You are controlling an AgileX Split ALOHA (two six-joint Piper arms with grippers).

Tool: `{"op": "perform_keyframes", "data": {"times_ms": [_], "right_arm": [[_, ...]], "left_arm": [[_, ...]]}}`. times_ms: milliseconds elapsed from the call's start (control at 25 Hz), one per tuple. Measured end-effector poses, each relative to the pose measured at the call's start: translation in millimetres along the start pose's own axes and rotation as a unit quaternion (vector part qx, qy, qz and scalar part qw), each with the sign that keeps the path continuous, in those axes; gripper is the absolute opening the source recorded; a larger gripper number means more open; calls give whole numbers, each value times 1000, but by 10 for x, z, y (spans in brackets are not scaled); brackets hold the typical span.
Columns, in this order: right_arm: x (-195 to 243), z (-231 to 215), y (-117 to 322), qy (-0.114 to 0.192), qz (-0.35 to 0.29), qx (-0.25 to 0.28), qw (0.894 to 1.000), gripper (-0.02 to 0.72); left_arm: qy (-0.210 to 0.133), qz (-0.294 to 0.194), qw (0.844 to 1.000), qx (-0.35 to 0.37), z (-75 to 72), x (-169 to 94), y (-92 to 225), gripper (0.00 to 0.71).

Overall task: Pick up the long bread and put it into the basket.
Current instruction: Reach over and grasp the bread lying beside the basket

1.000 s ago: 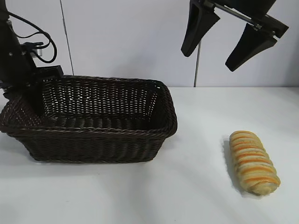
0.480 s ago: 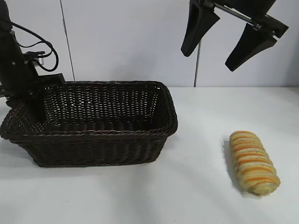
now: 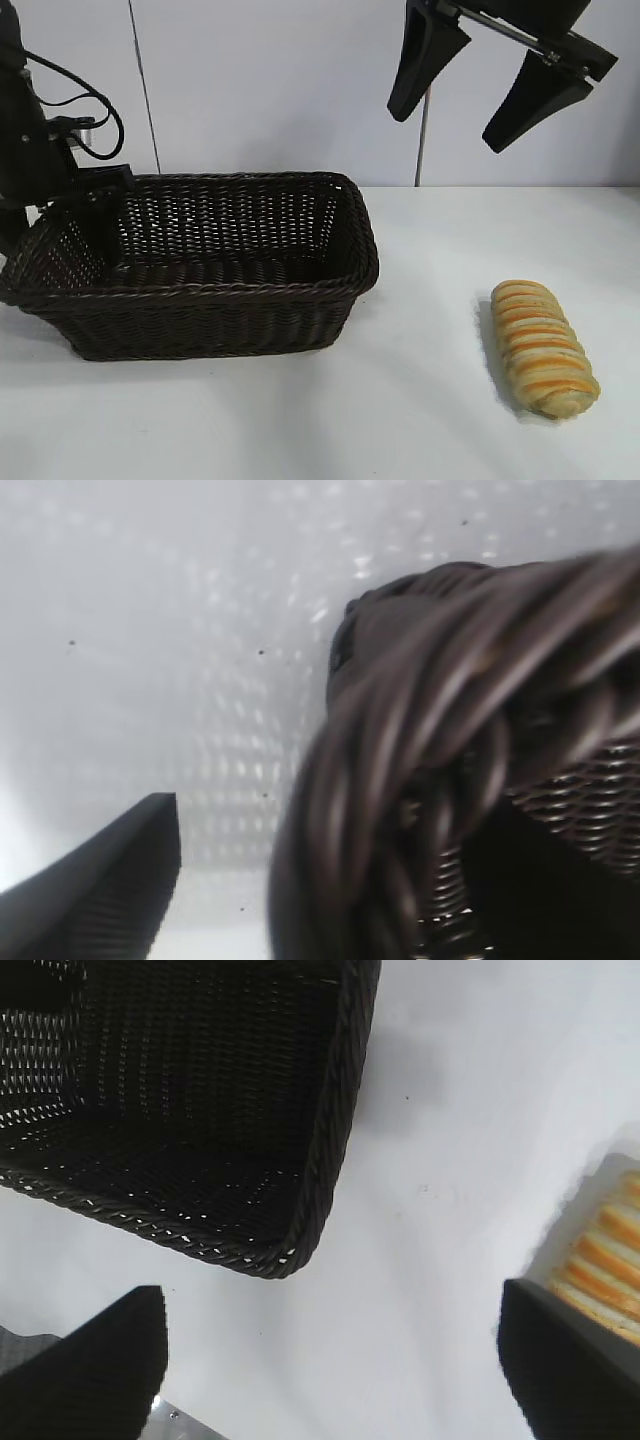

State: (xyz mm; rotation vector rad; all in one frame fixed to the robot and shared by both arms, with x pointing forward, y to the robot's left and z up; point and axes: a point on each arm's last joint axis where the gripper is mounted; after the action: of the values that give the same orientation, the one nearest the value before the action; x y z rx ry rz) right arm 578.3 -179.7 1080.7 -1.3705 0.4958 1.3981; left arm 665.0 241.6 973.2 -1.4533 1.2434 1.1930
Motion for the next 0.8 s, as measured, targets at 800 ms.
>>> {"op": "perform_keyframes", "data": {"times_ms": [800], "right_arm": [[0,0,2,0,1,0,1000,622]], "left_arm": [[-53,-259,962,-65,273,-2057,602,570]]}}
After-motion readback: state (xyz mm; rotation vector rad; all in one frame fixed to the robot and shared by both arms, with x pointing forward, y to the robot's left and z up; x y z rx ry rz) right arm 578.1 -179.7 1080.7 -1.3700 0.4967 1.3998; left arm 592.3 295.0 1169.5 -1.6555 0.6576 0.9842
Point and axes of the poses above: a point on each arm's last joint axis where the gripper is mounted, x pointing out along that axis toward the gripper, z along the wrist's bending axis when the last joint is at zero, y = z × x, and after that the axes turned 9 degrees about -x, right-handed
